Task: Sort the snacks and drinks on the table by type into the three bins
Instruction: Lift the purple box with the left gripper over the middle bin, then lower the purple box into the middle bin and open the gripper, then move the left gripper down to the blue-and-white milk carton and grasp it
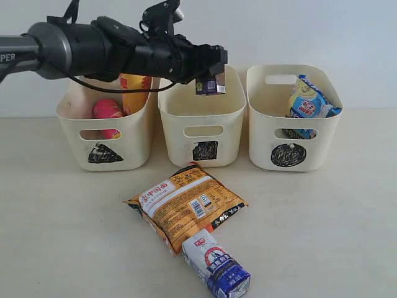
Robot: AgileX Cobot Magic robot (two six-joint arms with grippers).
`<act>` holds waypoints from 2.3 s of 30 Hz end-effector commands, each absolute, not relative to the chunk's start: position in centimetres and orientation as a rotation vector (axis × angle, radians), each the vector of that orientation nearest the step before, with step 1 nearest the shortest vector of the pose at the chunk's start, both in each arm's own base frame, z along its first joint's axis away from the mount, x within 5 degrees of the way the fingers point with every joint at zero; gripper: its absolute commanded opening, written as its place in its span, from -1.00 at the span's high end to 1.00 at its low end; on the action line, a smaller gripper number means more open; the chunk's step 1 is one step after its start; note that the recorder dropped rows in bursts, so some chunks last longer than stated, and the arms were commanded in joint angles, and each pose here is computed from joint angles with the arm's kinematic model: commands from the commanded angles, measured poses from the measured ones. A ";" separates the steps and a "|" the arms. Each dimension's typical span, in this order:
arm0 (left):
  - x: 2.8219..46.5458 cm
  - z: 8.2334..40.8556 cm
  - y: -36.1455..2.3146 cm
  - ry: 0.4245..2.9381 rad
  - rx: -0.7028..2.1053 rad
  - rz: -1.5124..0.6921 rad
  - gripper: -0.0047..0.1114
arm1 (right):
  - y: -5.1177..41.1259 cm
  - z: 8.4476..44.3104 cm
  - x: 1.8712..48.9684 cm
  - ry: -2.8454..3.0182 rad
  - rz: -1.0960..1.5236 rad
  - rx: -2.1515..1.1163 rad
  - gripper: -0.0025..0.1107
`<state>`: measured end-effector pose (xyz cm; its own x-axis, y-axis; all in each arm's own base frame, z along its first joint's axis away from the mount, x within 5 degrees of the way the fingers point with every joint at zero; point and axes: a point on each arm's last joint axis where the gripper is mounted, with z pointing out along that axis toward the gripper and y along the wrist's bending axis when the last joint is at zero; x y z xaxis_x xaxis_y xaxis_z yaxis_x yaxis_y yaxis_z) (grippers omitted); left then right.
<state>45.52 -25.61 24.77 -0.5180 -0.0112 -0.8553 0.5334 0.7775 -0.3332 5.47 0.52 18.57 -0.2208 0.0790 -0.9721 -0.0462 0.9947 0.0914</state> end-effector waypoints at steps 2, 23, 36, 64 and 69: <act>46.3 23.3 -26.2 2.016 0.387 -0.706 0.85 | 0.5 18.7 5.4 1.774 0.117 0.028 0.96; 44.7 25.8 -25.9 2.019 0.608 -0.717 0.15 | 0.5 18.7 5.4 1.774 0.117 0.028 0.96; 36.5 35.2 -21.4 2.148 1.194 -0.526 0.85 | 0.5 18.7 5.5 1.769 0.119 0.030 0.96; 19.5 31.1 -26.6 1.322 2.501 -0.305 0.85 | 0.5 18.7 5.5 1.769 0.119 0.030 0.96; 19.6 29.4 -27.0 1.346 2.551 -0.318 0.80 | 0.5 18.7 5.5 1.769 0.119 0.030 0.96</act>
